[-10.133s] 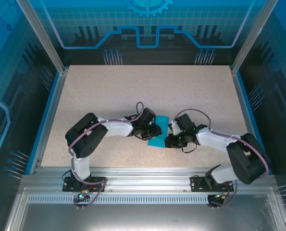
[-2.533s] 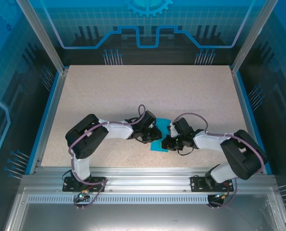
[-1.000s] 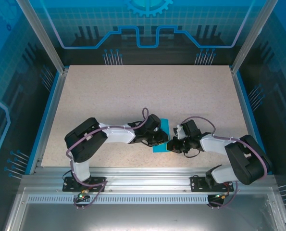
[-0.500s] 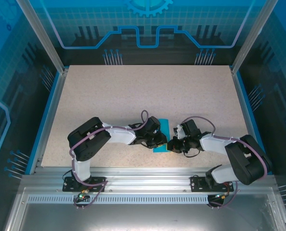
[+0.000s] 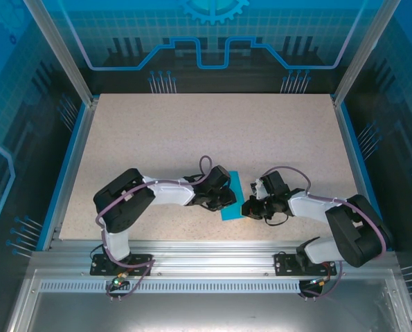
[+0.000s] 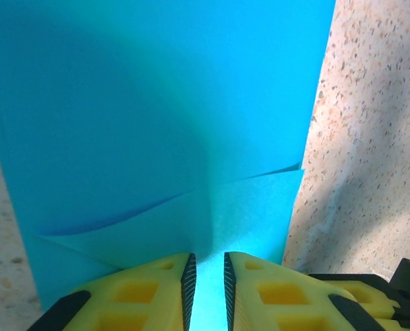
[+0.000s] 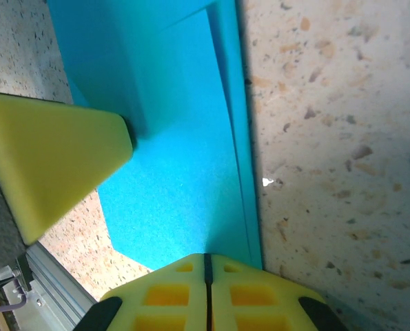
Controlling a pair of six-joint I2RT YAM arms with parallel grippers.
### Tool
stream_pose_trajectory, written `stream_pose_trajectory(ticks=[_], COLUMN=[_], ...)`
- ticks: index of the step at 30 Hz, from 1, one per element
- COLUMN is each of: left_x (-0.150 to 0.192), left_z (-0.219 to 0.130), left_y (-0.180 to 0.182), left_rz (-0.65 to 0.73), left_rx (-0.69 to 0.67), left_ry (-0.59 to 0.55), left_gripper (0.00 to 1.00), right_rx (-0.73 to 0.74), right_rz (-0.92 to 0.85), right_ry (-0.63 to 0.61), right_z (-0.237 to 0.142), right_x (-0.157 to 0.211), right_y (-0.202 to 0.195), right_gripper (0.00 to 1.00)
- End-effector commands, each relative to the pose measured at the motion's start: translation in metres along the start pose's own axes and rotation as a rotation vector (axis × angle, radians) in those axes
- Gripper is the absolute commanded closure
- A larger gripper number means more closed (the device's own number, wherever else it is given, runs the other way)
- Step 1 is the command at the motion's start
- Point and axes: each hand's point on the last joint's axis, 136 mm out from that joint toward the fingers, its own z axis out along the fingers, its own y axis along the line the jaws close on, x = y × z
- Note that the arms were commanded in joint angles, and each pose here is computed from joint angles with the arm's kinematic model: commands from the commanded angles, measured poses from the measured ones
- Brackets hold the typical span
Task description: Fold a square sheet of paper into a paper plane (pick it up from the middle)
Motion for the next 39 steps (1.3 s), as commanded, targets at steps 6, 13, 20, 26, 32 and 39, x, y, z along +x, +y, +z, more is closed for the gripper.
stream_pose_trajectory(ticks=[6, 13, 20, 26, 32, 39], left_x=[-0.043, -0.057, -0.049, -0.020, -0.004, -0.004], left_z=[-0.015, -0.038, -0.072, -0.061, -0.035, -0.028], left_y=[0.054, 0.044, 0.000, -0.026, -0.031, -0.022], left_rz=[-0.040, -0.014, 0.071, 0.156, 0.158, 0.151], left_rx=[-0.143, -0.096, 0.021, 0.076, 0.086, 0.039], left_ry=[-0.101, -0.125, -0.126, -0.044, 0.019, 0.016], left_gripper=[0.75, 0.73, 0.71, 0.72, 0.75, 0.75], right_rx=[0.125, 0.075, -0.021, 0.052, 0.063, 0.039], right_rz=[0.057, 0.043, -0.027, -0.084, -0.081, -0.096], right_ry=[0.064, 0.056, -0.002, -0.090, -0.071, -0.030], right_z=[0.001, -0.002, -0.021, -0.049, -0.046, -0.035], right_x=[0.022, 0.016, -0.001, -0.014, -0.019, -0.023], right_y=[-0.031, -0.018, 0.019, 0.019, 0.008, 0.010], right_gripper=[0.93, 0.91, 0.80, 0.63, 0.54, 0.50])
